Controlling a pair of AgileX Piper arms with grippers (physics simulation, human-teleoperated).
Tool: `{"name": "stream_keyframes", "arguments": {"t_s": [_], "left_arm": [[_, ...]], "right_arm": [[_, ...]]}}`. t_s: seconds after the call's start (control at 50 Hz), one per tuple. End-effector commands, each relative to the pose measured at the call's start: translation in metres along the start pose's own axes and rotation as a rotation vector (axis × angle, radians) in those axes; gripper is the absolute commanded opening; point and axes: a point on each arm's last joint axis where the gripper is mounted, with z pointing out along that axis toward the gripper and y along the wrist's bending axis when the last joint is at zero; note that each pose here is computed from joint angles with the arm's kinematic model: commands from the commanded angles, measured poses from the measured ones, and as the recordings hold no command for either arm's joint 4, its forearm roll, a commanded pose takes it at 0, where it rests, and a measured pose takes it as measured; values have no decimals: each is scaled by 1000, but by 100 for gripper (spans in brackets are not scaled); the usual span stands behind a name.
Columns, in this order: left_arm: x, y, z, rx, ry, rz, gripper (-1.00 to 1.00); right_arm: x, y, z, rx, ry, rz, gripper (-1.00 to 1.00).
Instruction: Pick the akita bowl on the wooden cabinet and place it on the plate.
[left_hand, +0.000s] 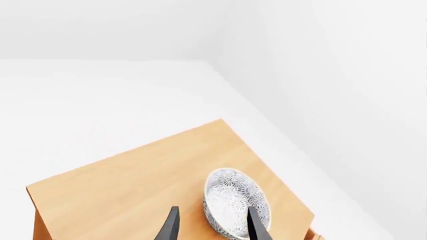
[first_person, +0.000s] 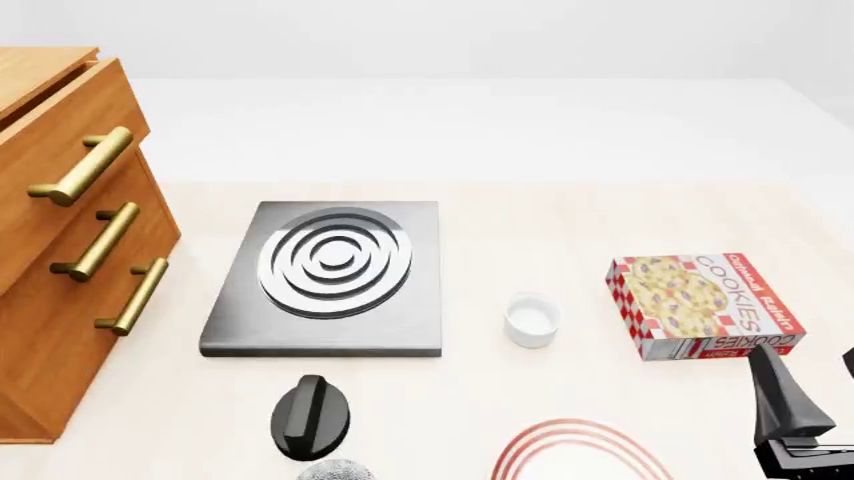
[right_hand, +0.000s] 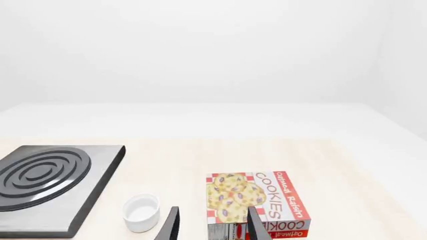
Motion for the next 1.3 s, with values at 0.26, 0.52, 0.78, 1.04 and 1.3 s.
{"name": "stream_keyframes", "arguments": {"t_s": [0.26,0.52,0.78,1.04,1.3], "left_arm": [[4,-9,15,15,44,-8,100],[10,-7,24,7,62,-17,100],[14,-7,32,6,77,-19,100],[19,-7,42,3,94,-18,100],[27,-4,50,-4,113,-19,100]], "right_arm": [[0,0,0,0,0,0,100],[0,0,0,0,0,0,100],[0,0,0,0,0,0,100],[0,0,0,0,0,0,100],[0,0,0,0,0,0,100]]}}
